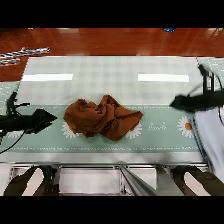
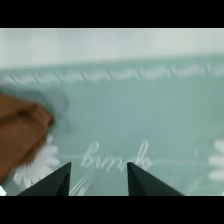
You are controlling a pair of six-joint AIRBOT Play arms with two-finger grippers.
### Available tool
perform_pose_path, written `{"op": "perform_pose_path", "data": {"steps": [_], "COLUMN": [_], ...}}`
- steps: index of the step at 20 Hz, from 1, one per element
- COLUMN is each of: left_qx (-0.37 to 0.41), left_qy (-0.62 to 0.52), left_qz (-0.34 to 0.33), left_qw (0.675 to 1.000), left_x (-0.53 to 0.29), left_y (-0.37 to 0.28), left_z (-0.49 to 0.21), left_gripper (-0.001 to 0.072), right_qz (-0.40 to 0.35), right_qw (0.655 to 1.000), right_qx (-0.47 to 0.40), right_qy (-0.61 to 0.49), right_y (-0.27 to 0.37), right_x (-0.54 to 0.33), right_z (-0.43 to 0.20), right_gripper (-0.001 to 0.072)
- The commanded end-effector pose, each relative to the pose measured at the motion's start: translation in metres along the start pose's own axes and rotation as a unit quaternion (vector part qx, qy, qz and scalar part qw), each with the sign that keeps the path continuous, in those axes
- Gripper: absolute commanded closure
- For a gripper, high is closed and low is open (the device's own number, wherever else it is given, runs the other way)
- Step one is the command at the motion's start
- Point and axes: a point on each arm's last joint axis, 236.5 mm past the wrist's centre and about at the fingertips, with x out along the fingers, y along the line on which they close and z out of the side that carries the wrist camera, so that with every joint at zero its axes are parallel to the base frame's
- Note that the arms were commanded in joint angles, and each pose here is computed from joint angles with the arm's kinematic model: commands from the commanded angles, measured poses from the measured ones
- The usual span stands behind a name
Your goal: Fold the shirts.
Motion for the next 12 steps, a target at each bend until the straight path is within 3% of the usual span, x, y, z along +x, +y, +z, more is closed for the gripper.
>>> {"op": "perform_pose_path", "data": {"steps": [1, 8, 9, 10, 12], "left_qx": [-0.003, 0.021, 0.027, 0.047, 0.096], "left_qy": [0.051, 0.005, 0.004, 0.012, 0.027], "left_qz": [-0.049, -0.021, -0.019, -0.021, -0.033], "left_qw": [0.997, 1.000, 0.999, 0.999, 0.994], "left_x": [0.030, 0.091, 0.095, 0.095, 0.090], "left_y": [-0.008, -0.018, -0.020, -0.024, -0.031], "left_z": [-0.012, 0.014, 0.015, 0.013, 0.008], "left_gripper": [0.0198, 0.0199, 0.0272, 0.0650, 0.0695], "right_qz": [0.042, 0.103, 0.109, 0.124, 0.148], "right_qw": [0.998, 0.991, 0.990, 0.988, 0.986], "right_qx": [0.042, 0.081, 0.078, 0.071, 0.046], "right_qy": [0.016, 0.041, 0.047, 0.053, 0.063], "right_y": [-0.003, 0.019, 0.024, 0.035, 0.059], "right_x": [0.019, 0.035, 0.037, 0.038, 0.045], "right_z": [-0.064, -0.094, -0.098, -0.100, -0.104], "right_gripper": [0.0308, 0.0308, 0.0308, 0.0308, 0.0308]}}
